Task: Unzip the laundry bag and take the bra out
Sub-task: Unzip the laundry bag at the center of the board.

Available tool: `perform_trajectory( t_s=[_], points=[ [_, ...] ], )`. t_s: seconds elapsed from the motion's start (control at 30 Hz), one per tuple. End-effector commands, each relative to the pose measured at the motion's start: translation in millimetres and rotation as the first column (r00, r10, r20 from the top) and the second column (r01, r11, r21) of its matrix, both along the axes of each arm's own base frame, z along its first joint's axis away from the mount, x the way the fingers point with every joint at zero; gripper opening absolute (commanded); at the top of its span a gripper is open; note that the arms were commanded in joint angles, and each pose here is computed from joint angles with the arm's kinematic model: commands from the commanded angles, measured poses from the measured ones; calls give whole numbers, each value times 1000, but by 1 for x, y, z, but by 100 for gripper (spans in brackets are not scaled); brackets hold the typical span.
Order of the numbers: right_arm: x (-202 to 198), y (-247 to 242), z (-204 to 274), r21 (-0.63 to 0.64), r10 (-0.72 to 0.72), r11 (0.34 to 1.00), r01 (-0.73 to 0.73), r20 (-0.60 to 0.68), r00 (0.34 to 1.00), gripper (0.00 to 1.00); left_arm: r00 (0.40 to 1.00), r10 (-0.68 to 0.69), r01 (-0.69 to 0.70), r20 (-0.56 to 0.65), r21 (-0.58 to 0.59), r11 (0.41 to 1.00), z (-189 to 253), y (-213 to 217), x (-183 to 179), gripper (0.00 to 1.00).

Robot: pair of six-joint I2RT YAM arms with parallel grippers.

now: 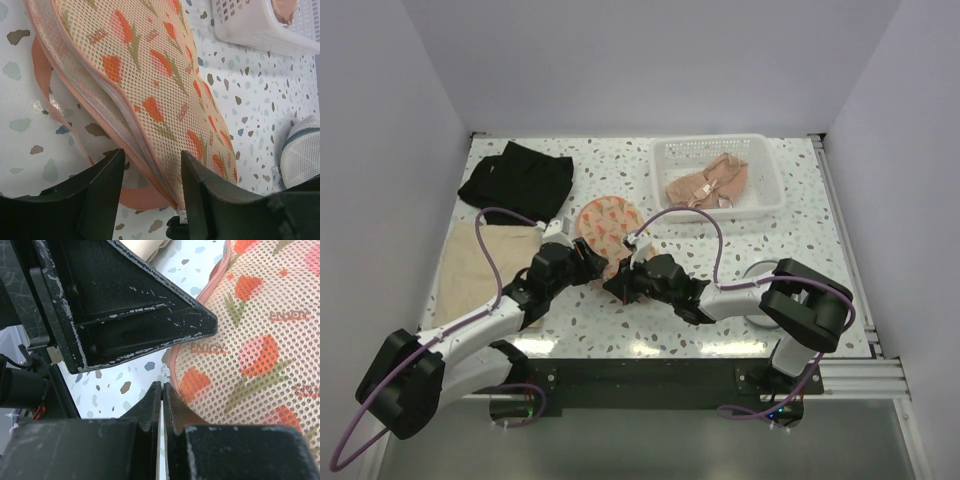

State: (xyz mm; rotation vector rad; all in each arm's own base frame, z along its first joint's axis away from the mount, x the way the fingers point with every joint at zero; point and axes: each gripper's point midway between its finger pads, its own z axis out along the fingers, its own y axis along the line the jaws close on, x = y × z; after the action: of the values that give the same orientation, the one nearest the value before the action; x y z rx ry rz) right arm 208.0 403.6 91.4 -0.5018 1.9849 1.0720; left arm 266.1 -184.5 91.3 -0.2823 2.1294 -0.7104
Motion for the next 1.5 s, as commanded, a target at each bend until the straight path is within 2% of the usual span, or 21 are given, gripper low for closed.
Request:
perform_trajectory(
  t_s=[0.0,0.33,0.5,0.6,0.7,0.83,1.03,1.47],
  points=[
    [7,13,29,84,7,996,-11,49,999,0,999,-6,7,37,-35,999,11,-8,6,53],
    [10,19,36,99,10,995,-15,60,998,0,1000,-16,16,7,-31,999,3,-10,1,61],
    [10,22,36,101,23,994,-30,62,998,0,1000,-5,5,7,-31,999,1,-8,-1,61],
    [7,23,35,100,34,994,-40,59,998,0,1000,12,-12,21,-5,1000,2,-5,6,56],
    [5,21,33,97,40,994,-45,55,998,0,999,29,-29,39,8,1000,7,-5,14,45],
    [0,19,32,86,64,994,-69,55,996,0,996,54,-56,66,20,998,14,-4,25,23],
    [-4,16,26,71,79,994,-82,52,996,0,991,76,-79,108,28,996,28,-3,36,0],
    [-15,-7,3,28,61,998,-61,12,998,0,982,114,-130,152,99,987,39,6,49,0]
  ],
)
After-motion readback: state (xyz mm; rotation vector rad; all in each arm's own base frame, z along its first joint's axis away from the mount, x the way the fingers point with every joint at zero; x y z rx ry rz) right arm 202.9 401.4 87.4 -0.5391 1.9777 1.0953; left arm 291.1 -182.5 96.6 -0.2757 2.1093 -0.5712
